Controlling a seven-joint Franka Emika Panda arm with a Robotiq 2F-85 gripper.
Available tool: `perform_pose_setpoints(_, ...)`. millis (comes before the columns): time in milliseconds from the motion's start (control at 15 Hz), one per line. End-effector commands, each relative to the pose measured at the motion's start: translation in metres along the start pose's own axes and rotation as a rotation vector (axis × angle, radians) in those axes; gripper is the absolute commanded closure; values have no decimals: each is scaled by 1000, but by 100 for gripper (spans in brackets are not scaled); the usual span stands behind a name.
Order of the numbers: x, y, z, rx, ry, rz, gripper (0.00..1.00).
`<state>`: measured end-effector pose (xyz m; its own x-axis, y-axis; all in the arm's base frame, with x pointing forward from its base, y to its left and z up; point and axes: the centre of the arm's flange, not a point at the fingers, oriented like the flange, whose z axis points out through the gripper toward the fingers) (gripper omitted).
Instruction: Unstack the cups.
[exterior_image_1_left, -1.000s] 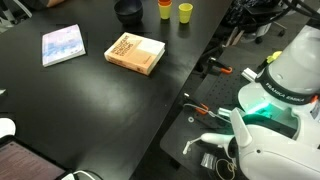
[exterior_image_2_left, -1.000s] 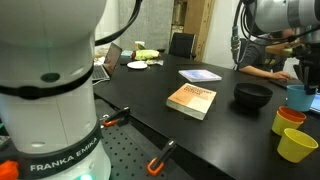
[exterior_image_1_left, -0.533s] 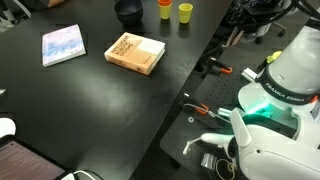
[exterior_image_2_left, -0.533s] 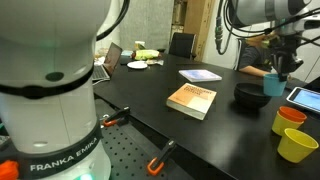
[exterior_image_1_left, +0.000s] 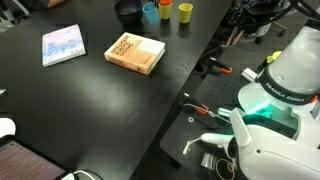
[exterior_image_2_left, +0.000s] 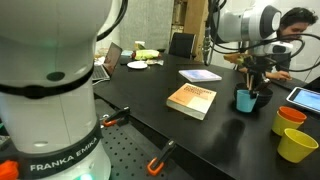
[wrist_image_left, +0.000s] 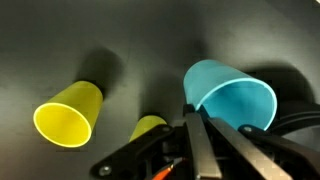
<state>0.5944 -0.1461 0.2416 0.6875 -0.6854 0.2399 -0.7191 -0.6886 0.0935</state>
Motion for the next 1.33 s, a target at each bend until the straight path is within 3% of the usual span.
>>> perform_pose_setpoints(0,-16,-5,16,14,-20,-45,99)
perform_pose_setpoints(333,-23,-11,38,-10,-46,-71,99)
perform_pose_setpoints(400,-22,-10,39,-9,-47,-72,90)
perform_pose_setpoints(467,-20,-9,36,-7,-44,-68,68)
perform_pose_setpoints(600,-15,-4,29,-14,-47,-56,65)
perform_pose_setpoints(1133,41,46,-5,-49,-2,58,7)
perform_pose_setpoints(1267,54,64,2,-85,-9,108,0)
